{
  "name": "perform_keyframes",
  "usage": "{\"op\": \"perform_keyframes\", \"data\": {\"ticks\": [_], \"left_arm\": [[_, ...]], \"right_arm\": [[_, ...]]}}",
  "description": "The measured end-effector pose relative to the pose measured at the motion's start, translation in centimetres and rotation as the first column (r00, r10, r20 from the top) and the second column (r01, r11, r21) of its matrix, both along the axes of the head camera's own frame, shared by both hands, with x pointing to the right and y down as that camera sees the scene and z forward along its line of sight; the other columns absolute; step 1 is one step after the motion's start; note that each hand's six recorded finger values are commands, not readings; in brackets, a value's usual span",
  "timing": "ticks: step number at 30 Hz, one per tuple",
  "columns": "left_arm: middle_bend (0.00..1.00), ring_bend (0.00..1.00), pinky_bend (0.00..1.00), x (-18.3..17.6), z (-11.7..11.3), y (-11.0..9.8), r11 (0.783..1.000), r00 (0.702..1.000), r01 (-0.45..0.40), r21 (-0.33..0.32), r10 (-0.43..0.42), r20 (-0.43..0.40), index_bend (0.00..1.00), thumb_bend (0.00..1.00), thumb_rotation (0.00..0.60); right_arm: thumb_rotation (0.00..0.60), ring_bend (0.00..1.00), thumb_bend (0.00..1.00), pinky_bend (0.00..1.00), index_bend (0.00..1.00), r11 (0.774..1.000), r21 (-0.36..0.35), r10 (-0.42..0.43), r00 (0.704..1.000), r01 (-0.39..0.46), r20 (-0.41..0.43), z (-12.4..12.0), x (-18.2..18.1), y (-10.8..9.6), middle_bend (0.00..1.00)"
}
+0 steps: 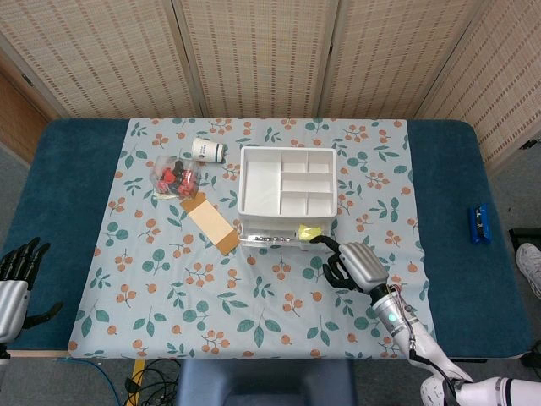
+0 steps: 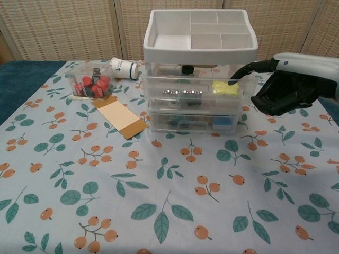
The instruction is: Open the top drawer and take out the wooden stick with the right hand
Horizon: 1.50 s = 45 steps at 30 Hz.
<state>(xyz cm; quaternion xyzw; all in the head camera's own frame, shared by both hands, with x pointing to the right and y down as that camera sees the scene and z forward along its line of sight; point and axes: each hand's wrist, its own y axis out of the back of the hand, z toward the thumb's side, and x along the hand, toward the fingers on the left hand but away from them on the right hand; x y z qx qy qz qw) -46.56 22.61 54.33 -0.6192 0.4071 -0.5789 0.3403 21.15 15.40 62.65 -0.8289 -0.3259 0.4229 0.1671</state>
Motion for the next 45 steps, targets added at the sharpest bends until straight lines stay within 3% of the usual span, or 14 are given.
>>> {"op": "perform_keyframes", "data": {"ticks": [26,38,45], "left_arm": [[0.0,0.0,0.07,0.2,0.0,-0.1,1.0,1.0,-0.006,0.004,0.006,-0.003,0.03,0.16,0.6],[0.0,0.0,0.07,-0.1,-0.1,0.1,1.0,1.0,0.004,0.006,-0.004,0.0,0.03,0.16,0.6],[0.0,0.0,0.07,-0.1,-0.2,0.2,1.0,1.0,0.005,0.009,-0.005,-0.001,0.03,0.16,0.6]], "right_arm": [[0.6,0.95,0.6,0.94,0.23,0.998,-0.036,-0.053,0.998,0.054,0.035,-2.9,1.5,4.3,0.87],[0.6,0.95,0.6,0.94,0.19,0.996,0.057,-0.079,0.995,0.075,0.06,-5.1,0.9,2.7,0.87],[0.6,0.95,0.59,0.94,0.19,0.981,0.147,-0.14,0.988,0.128,0.071,-7.6,-0.9,0.0,0.86]]}}
